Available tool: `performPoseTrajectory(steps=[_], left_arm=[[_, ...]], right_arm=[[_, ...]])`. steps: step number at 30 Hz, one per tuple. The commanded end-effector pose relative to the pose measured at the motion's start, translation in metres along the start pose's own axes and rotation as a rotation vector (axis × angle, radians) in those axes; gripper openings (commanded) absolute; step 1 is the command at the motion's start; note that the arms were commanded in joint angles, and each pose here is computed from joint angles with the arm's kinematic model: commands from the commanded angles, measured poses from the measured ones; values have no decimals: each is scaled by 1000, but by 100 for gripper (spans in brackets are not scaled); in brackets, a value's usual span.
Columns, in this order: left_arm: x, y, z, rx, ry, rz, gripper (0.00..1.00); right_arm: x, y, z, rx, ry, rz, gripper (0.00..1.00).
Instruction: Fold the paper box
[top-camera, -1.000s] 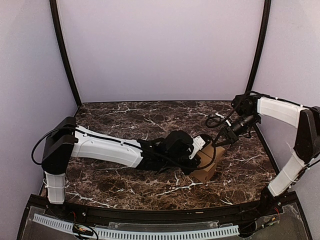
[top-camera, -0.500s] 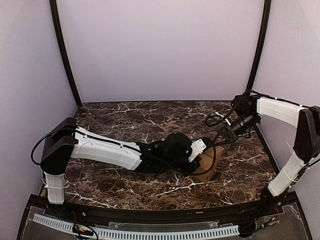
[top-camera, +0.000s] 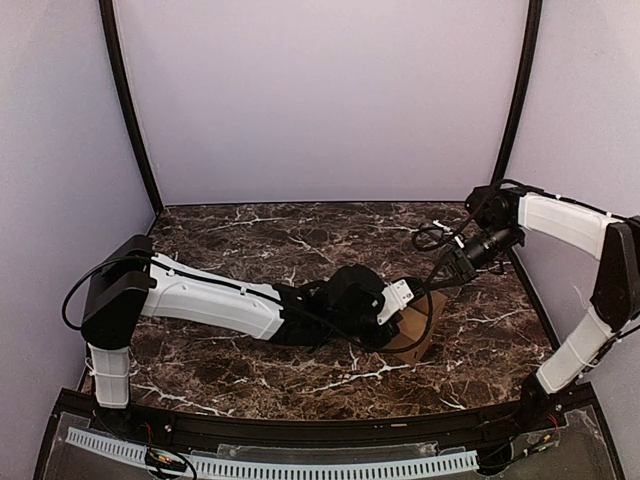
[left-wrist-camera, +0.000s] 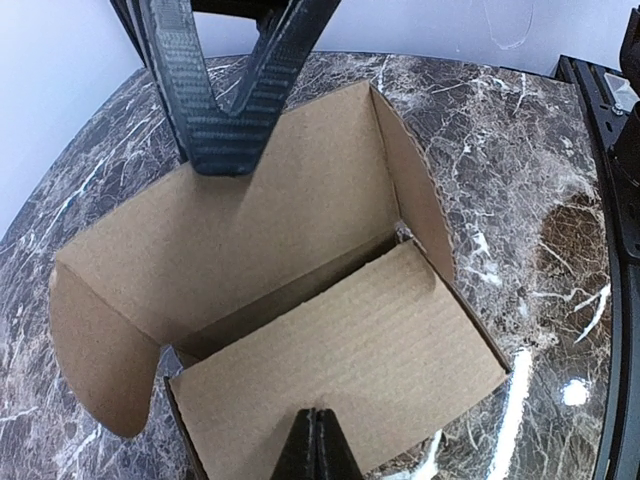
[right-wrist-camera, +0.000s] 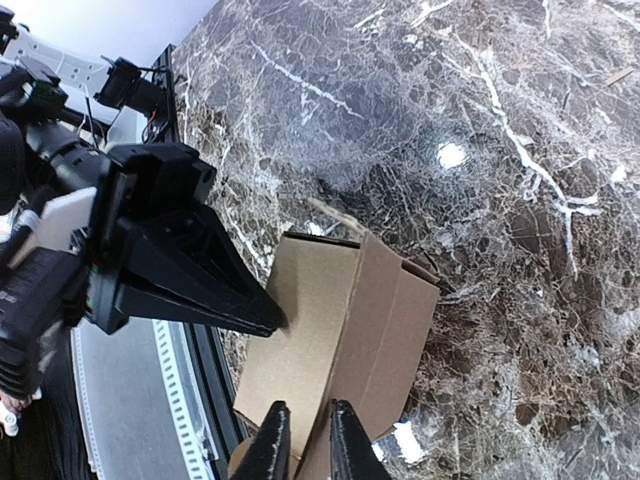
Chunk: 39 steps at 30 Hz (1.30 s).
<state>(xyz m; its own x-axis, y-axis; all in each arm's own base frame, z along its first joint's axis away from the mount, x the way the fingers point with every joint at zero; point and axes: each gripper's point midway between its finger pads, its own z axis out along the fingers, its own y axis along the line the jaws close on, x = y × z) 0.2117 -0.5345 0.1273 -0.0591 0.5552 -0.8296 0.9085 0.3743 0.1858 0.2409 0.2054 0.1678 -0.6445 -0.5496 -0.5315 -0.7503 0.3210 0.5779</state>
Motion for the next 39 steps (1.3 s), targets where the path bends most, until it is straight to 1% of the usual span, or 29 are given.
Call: performPoseTrajectory(steps=[1, 5, 9, 14, 16, 17, 19, 21, 22, 23, 24, 25, 26, 27, 29, 30, 31, 32, 34, 37, 39], left_arm=[[-19, 4, -18, -7, -14, 22, 1], [-33, 6, -30, -4, -45, 24, 2], [-53, 13, -50, -19, -89, 24, 6], [-75, 27, -79, -70, -139, 21, 12], [-80, 43, -91, -143, -147, 5, 20], [-82, 50, -96, -169, -142, -4, 29], [-77, 66, -100, -211, -103, -41, 39], [-66, 73, -103, -204, -58, -102, 42], [-60, 71, -102, -186, -48, -140, 43], [-45, 69, -102, -178, -23, -165, 42], [-37, 67, -101, -168, -21, -224, 42], [-17, 62, -98, -160, -2, -247, 42], [-11, 57, -96, -138, -9, -290, 42], [5, 52, -93, -124, 1, -305, 41], [21, 42, -87, -85, 13, -347, 37], [25, 35, -85, -56, 15, -362, 35], [29, 29, -81, -36, 10, -361, 31], [29, 25, -77, -29, 0, -357, 28], [35, 21, -69, -21, 1, -356, 24], [38, 19, -59, -21, -11, -366, 22], [37, 19, -52, -23, -34, -379, 20]], right_arm=[[-14, 16, -17, 30, -37, -72, 19], [-16, 16, -26, 61, -44, -83, 28], [-13, 13, -35, 73, -55, -84, 32], [-3, 14, -50, 103, -64, -158, 36], [5, 17, -51, 120, -53, -216, 40], [11, 18, -49, 127, -43, -245, 43], [25, 22, -44, 118, -27, -293, 49], [31, 23, -42, 124, -26, -322, 53], [31, 23, -42, 132, -28, -333, 53], [29, 21, -43, 144, -28, -341, 53], [25, 19, -45, 160, -32, -353, 53], [22, 17, -48, 170, -37, -363, 52], [17, 13, -51, 180, -48, -368, 52], [12, 9, -53, 186, -63, -372, 52], [4, -2, -56, 193, -87, -364, 51], [1, -9, -55, 189, -92, -356, 51], [-1, -17, -54, 185, -96, -344, 50], [-3, -25, -52, 183, -102, -329, 49], [-7, -44, -48, 179, -120, -292, 46], [-9, -80, -38, 212, -124, -197, 40], [-6, -94, -27, 193, -116, -144, 35]])
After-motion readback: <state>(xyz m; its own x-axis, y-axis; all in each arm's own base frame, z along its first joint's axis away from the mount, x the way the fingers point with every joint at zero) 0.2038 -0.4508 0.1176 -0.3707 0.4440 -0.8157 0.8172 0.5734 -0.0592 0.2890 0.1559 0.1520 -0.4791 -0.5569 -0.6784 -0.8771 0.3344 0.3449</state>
